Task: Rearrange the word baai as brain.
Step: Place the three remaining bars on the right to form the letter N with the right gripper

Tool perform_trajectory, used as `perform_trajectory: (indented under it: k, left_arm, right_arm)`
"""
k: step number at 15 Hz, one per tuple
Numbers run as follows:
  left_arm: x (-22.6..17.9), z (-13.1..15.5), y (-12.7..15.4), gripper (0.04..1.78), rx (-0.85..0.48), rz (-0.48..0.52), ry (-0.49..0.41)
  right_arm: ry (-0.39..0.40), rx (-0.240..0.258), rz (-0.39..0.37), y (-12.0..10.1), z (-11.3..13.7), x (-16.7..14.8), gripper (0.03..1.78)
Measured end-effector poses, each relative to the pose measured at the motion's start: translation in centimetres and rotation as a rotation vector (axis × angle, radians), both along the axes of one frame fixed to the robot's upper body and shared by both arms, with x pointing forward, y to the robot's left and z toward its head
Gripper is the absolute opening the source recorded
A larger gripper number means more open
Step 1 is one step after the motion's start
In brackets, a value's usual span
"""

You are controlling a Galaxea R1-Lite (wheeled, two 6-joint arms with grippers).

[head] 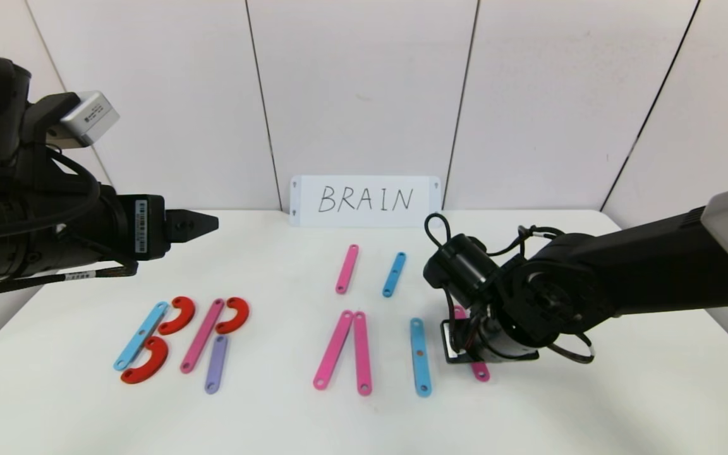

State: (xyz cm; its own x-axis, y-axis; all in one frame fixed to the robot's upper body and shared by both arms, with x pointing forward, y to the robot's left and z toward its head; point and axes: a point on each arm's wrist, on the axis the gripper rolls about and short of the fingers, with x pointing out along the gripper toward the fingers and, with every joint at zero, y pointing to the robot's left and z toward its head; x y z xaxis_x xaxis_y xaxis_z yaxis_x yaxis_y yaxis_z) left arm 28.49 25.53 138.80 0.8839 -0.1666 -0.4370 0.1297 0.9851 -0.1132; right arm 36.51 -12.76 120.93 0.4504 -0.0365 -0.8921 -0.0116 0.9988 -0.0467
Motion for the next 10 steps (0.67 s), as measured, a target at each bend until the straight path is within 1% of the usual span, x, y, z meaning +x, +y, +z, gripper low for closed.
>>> perform_trajectory:
  k: [8,10]
  left_arm:
    - [0.01,-0.03,0.00,1.69,0.001,0.000,0.002]
    - [0.04,-0.04,-0.02,1.69,0.001,0.000,0.002]
  right_arm:
    - [0.011,-0.008,0.005,0.29,-0.62,0.09,0.31]
    - [0.014,-0.010,0.006,0.33,-0.72,0.08,0.34]
